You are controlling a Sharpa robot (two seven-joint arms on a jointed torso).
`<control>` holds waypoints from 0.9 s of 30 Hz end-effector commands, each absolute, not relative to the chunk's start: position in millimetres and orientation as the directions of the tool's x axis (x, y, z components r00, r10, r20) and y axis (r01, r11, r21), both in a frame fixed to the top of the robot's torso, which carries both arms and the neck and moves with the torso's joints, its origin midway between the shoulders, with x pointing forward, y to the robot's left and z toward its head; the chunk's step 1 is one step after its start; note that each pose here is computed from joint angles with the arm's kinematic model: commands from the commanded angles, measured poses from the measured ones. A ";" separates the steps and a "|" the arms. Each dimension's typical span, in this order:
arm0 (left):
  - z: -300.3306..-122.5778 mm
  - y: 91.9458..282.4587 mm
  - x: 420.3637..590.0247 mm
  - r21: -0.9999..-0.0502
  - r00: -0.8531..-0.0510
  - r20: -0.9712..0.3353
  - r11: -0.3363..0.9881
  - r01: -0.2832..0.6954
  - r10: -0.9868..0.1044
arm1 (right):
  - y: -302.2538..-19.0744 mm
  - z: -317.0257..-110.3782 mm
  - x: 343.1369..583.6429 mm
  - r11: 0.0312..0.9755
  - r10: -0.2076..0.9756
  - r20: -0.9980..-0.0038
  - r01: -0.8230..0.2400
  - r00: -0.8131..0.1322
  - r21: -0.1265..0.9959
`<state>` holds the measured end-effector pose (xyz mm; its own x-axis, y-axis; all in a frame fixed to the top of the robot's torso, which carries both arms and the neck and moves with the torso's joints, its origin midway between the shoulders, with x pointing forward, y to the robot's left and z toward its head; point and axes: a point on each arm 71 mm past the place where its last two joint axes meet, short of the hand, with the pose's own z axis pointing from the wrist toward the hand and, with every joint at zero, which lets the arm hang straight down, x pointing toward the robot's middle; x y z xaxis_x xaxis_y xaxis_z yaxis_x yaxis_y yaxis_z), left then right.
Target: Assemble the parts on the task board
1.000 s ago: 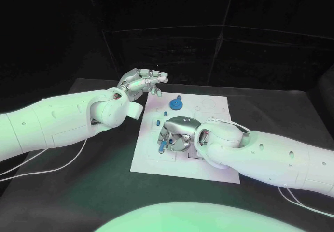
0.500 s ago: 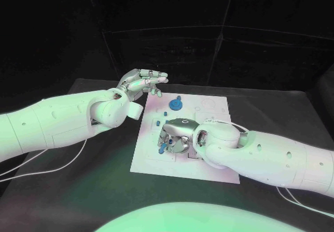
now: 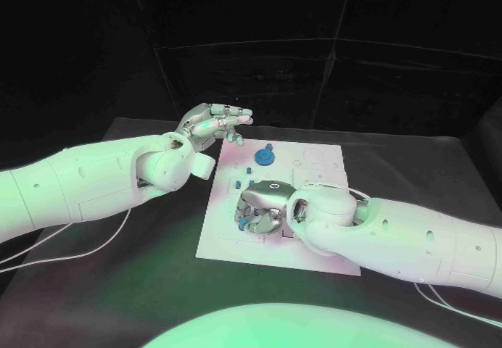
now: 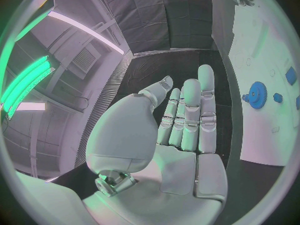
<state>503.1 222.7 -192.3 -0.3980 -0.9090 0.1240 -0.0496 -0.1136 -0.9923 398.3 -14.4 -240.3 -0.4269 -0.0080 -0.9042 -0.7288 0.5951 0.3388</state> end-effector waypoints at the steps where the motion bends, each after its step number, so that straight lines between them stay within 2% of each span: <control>1: -191.0 221.9 502.8 -0.991 -0.409 0.130 -0.122 -0.047 -0.903 | -13.3 -238.5 398.1 0.591 0.001 -0.912 -0.736 -0.410 0.331; 6: -190.9 222.1 502.6 -0.991 -0.409 0.131 -0.122 -0.046 -0.903 | -14.0 -236.5 399.1 0.590 0.035 -0.918 -0.733 -0.394 0.337; 18: -190.8 223.4 502.7 -0.992 -0.406 0.130 -0.122 -0.045 -0.905 | -25.1 -224.8 400.8 0.561 0.206 -0.914 -0.724 -0.349 0.402; 22: -190.9 224.7 502.7 -0.992 -0.404 0.129 -0.121 -0.045 -0.906 | -39.9 -221.8 399.6 0.558 0.246 -0.900 -0.707 -0.360 0.435; 27: -190.9 226.5 502.5 -0.992 -0.401 0.128 -0.120 -0.045 -0.907 | -79.0 -209.2 402.2 0.569 0.367 -0.832 -0.607 -0.415 0.554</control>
